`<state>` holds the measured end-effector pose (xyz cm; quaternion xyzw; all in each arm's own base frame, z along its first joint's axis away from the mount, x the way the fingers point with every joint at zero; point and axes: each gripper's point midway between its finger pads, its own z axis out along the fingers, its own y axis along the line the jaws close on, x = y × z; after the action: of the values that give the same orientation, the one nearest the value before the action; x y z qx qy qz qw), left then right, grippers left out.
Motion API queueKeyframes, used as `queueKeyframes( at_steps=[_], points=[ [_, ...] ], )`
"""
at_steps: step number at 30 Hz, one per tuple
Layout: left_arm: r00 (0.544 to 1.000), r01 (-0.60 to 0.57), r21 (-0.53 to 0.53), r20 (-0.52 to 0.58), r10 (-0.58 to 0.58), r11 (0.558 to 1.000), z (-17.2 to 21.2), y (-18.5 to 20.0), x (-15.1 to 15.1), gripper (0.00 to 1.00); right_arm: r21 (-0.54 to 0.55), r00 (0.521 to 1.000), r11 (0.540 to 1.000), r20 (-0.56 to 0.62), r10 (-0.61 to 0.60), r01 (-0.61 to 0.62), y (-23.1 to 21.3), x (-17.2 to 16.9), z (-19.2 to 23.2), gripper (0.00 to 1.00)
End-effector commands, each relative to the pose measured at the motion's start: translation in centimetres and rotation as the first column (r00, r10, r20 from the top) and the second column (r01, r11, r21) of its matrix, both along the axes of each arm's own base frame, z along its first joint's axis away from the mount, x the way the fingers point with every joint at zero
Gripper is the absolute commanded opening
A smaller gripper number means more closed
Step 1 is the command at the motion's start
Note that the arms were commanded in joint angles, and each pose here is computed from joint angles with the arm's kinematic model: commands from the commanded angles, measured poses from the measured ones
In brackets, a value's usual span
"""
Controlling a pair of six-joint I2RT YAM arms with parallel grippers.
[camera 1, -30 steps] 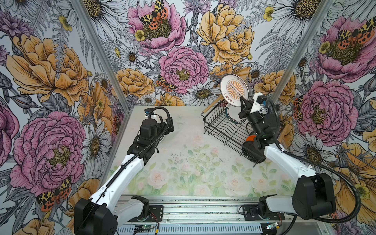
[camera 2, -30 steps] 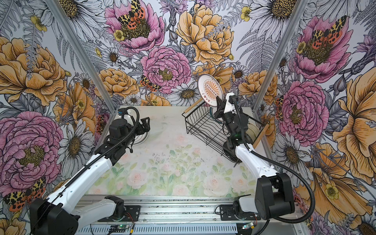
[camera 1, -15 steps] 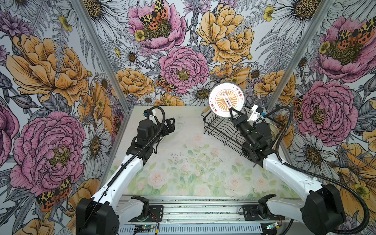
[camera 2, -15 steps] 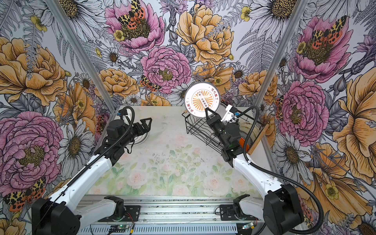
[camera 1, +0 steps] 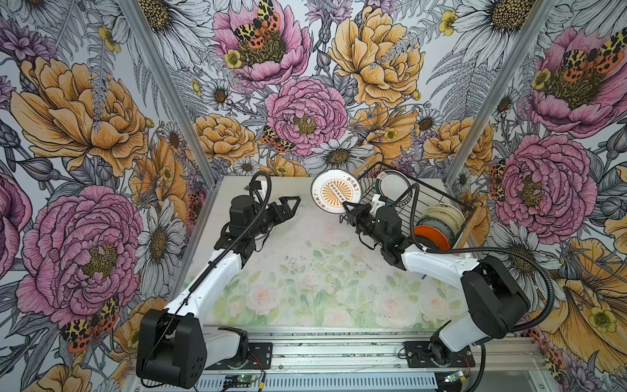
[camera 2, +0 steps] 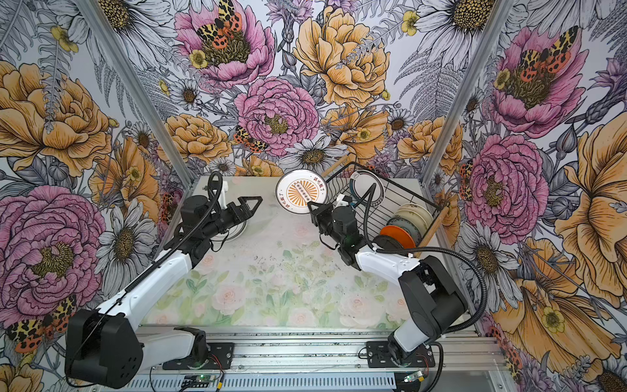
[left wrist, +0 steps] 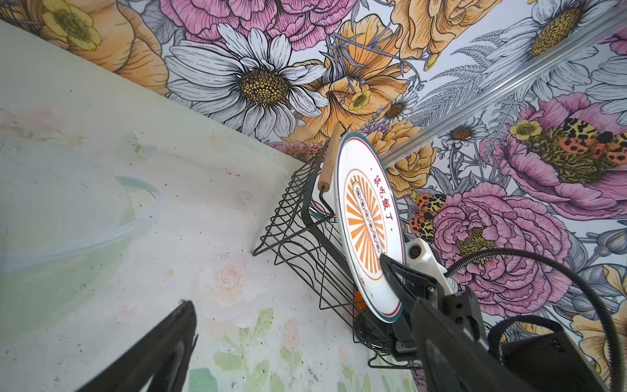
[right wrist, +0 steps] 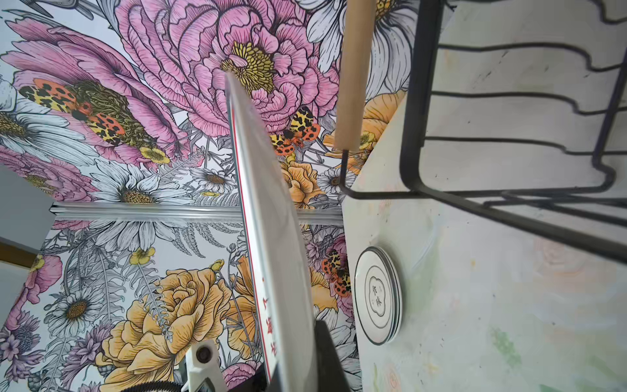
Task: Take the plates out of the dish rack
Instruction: 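Carry the plate toward the left gripper while the left gripper reaches to meet it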
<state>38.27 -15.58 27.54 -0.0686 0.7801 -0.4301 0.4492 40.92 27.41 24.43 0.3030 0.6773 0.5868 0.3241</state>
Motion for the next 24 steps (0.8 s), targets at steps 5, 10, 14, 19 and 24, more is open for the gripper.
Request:
queueKeyframes(
  at_steps=[5, 10, 14, 19, 24],
  points=[
    [0.996, 0.080, -0.054, 0.045, -0.077, 0.995, 2.0, -1.2, 0.4, 0.99, 0.124, 0.992, 0.989, 0.104, 0.068, -0.081, 2.8, 0.5, 4.5, 0.00],
    [0.992, 0.117, -0.102, 0.056, -0.111, 0.988, 2.5, -1.9, 1.3, 0.95, 0.124, 0.988, 0.985, 0.105, 0.109, -0.122, 4.4, 0.6, 4.2, 0.00],
    [0.991, 0.127, -0.123, 0.068, -0.119, 0.984, 2.9, -2.1, 1.9, 0.92, 0.124, 0.986, 0.982, 0.104, 0.132, -0.145, 5.1, 0.8, 3.9, 0.00],
    [0.990, 0.136, -0.143, 0.059, -0.129, 0.980, 2.7, -2.4, 3.1, 0.80, 0.111, 0.980, 0.979, 0.122, 0.158, -0.172, 6.0, 0.6, 4.2, 0.00],
    [0.988, 0.155, -0.163, 0.045, -0.150, 0.974, 2.7, -2.9, 3.8, 0.52, 0.071, 0.980, 0.984, 0.130, 0.151, -0.161, 6.3, 0.3, 3.9, 0.00]
  ],
)
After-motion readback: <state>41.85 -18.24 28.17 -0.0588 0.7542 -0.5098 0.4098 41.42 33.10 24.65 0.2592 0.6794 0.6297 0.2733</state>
